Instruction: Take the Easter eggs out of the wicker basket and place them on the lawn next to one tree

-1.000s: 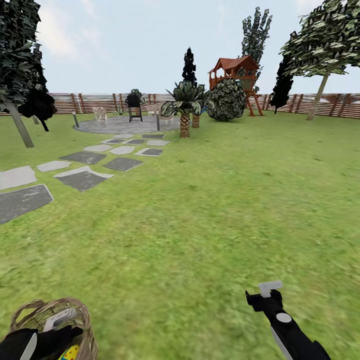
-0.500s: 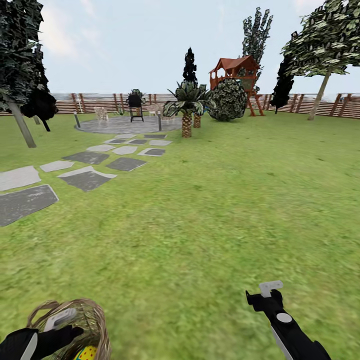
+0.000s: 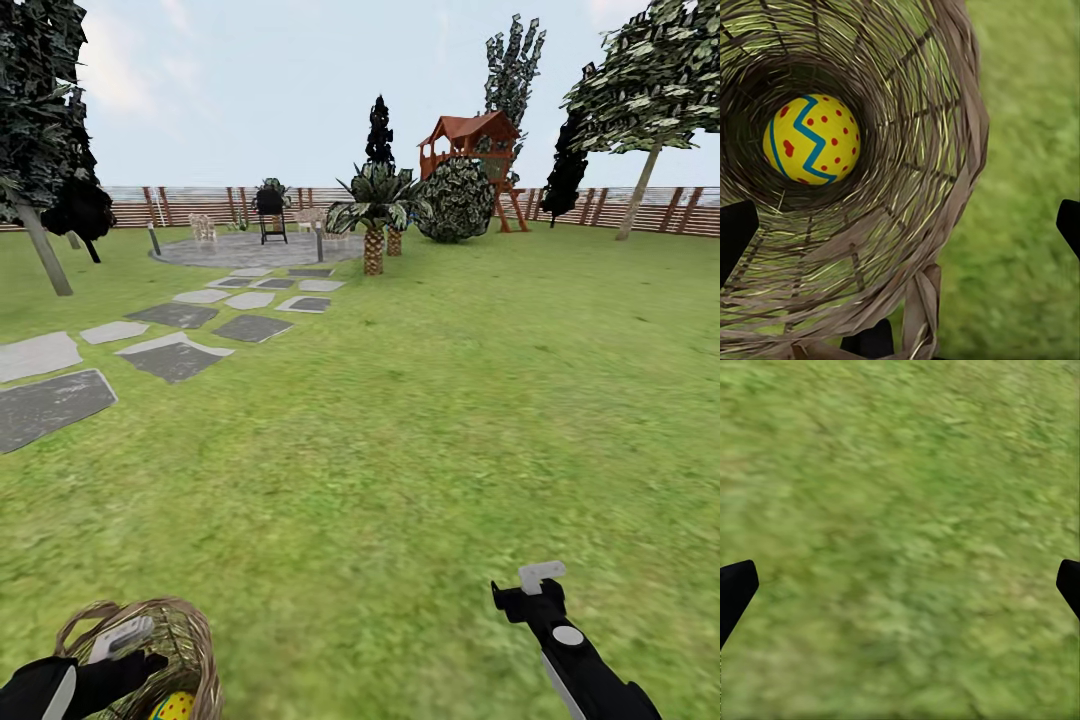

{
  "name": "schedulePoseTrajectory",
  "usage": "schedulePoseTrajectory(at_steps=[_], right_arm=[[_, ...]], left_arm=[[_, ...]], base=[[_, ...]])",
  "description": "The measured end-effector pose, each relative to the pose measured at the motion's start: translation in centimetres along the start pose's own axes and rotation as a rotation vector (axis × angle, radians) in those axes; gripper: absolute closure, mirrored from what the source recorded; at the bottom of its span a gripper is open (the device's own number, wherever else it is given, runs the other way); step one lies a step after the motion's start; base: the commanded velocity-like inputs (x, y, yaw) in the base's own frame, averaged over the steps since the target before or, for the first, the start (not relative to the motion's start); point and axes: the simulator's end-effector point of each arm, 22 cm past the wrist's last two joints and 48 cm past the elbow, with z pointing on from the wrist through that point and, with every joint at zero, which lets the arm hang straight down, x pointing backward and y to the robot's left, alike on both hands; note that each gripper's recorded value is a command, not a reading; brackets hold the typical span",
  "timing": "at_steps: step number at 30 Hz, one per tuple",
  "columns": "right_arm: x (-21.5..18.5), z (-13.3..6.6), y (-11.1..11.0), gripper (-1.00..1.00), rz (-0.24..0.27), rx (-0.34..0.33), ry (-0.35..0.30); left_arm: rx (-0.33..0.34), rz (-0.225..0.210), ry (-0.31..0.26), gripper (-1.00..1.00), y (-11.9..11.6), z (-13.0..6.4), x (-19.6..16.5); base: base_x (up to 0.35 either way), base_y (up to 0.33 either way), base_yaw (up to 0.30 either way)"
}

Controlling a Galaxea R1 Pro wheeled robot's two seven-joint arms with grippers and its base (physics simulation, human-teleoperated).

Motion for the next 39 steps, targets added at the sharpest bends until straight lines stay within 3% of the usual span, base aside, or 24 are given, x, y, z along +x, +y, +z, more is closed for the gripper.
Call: schedulePoseTrajectory(at_steps=[7, 17, 26, 39], right_arm=[[0.0, 0.0, 0.2, -1.00, -0.004, -0.003, -0.001], [-0.1, 0.0, 0.4, -1.00, 0.003, -0.004, -0.002], [-0.6, 0.0, -0.2, -1.00, 0.002, 0.004, -0.013], [-0.9, -0.1, -0.3, -1.00, 0.000, 0.004, -0.019]], left_arm=[[-0.002, 0.002, 0.001, -1.00, 0.1, 0.0, 0.0], [-0.080, 0.031, -0.017, -1.00, 5.2, -2.0, -2.1], [-0.082, 0.036, -0.013, -1.00, 5.1, -1.9, -1.9], [-0.065, 0.034, -0.004, -1.00, 3.8, -1.3, -1.2]], base=[[0.000, 0.000, 0.184], [0.000, 0.000, 0.288], [0.015, 0.000, 0.281], [0.289, -0.083, 0.135]])
